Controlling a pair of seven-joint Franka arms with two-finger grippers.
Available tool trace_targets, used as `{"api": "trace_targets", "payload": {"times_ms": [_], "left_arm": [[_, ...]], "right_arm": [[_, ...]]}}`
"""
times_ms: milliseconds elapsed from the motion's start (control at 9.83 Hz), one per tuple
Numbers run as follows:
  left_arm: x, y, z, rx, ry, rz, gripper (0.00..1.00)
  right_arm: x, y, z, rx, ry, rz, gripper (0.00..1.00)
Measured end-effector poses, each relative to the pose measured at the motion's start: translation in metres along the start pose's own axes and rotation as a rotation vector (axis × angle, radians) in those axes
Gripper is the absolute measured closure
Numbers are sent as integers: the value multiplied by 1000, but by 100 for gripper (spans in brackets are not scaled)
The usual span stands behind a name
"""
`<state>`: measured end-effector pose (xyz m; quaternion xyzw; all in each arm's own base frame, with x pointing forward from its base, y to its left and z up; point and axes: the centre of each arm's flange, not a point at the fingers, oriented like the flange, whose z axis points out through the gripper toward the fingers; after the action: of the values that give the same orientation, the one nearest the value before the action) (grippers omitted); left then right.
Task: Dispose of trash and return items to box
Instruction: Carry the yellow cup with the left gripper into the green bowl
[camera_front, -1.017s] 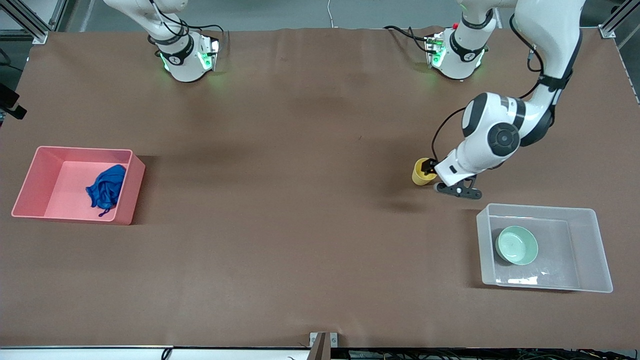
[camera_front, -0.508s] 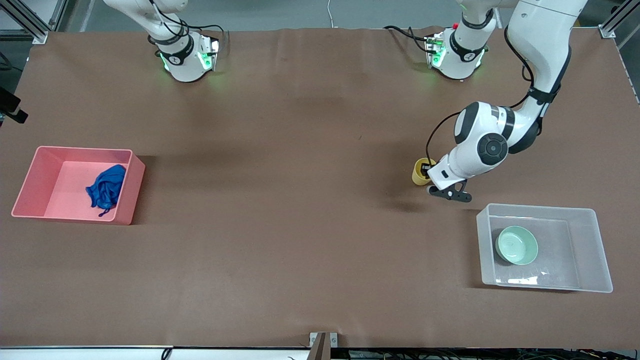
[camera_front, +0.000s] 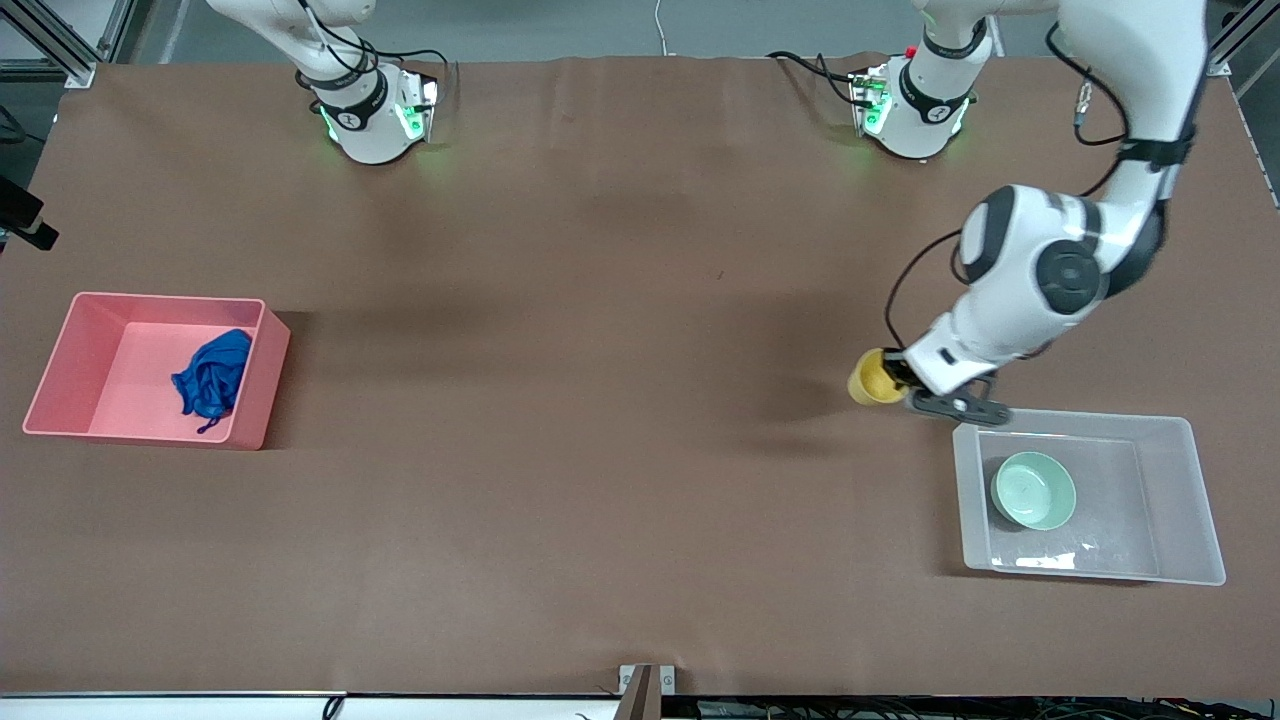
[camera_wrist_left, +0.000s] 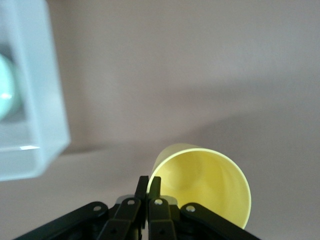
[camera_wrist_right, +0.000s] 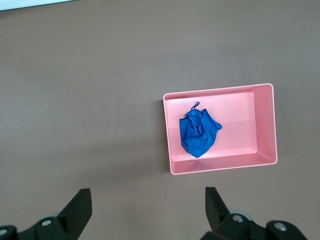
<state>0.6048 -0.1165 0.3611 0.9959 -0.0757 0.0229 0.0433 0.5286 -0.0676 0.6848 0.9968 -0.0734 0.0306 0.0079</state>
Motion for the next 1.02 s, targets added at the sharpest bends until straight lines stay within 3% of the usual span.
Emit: {"api": "trace_targets", "payload": {"times_ms": [305, 610, 915, 1017], "left_arm": [[52, -104, -26, 42, 92, -100, 97], [65, -192, 37, 84, 33, -46, 97], [62, -216, 82, 91, 20, -46, 95], [62, -217, 84, 91, 18, -51, 86]], "right_arm": [[0, 1, 0, 1, 0, 2, 0], [0, 2, 0, 1, -1, 3, 0], [0, 2, 0, 1, -1, 4, 0], [0, 2, 0, 1, -1, 4, 0]]}}
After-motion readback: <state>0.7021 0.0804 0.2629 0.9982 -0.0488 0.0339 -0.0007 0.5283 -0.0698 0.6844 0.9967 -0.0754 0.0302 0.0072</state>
